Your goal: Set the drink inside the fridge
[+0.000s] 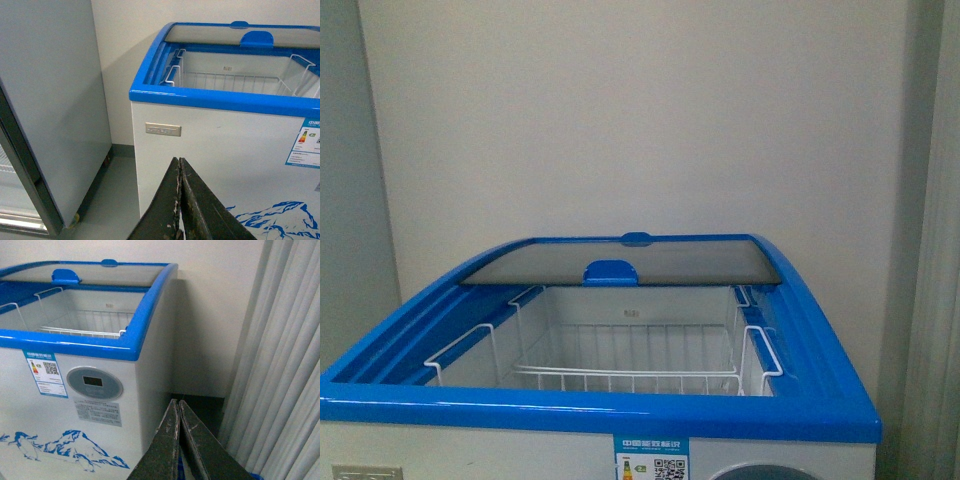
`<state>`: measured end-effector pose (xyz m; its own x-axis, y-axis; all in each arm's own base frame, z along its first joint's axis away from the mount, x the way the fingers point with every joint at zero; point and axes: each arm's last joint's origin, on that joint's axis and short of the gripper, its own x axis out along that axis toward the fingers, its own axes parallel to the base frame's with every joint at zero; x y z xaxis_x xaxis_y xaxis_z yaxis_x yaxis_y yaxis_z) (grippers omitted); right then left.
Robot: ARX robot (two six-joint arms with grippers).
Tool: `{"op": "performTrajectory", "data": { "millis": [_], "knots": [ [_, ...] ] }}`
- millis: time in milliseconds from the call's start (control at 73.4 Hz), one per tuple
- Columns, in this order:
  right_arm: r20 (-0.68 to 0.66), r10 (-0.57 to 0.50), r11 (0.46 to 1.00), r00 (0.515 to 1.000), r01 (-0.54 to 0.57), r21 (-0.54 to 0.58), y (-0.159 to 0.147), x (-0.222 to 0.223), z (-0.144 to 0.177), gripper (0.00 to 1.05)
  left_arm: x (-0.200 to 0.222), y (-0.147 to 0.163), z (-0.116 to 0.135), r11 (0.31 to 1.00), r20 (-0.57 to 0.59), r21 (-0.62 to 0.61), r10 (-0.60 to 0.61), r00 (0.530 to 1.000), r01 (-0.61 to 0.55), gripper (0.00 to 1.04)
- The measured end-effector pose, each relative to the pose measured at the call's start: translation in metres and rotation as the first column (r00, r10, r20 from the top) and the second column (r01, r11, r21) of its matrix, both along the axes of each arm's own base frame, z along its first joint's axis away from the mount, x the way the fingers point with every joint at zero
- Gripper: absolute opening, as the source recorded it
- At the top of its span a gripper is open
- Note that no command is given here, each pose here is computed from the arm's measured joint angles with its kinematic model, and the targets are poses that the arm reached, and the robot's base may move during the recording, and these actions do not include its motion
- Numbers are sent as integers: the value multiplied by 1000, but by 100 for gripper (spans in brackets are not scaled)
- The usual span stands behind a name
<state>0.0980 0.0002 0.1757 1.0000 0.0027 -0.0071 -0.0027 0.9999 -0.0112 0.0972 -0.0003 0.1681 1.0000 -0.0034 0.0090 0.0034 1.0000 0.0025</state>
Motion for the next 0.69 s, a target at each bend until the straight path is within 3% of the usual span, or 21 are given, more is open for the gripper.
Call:
{"op": "performTrajectory", "data": {
  "millis": [381,436,695],
  "knots": [
    [15,0,1000,1000,0,0,0,-1,-7,3,0,0,0,1000,0,0,0,1000,0,3],
    [15,0,1000,1000,0,0,0,-1,-7,11,0,0,0,1000,0,0,0,1000,0,5],
    [15,0,1000,1000,0,0,0,-1,-7,60,0,0,0,1000,0,0,0,1000,0,54]
  ]
}}
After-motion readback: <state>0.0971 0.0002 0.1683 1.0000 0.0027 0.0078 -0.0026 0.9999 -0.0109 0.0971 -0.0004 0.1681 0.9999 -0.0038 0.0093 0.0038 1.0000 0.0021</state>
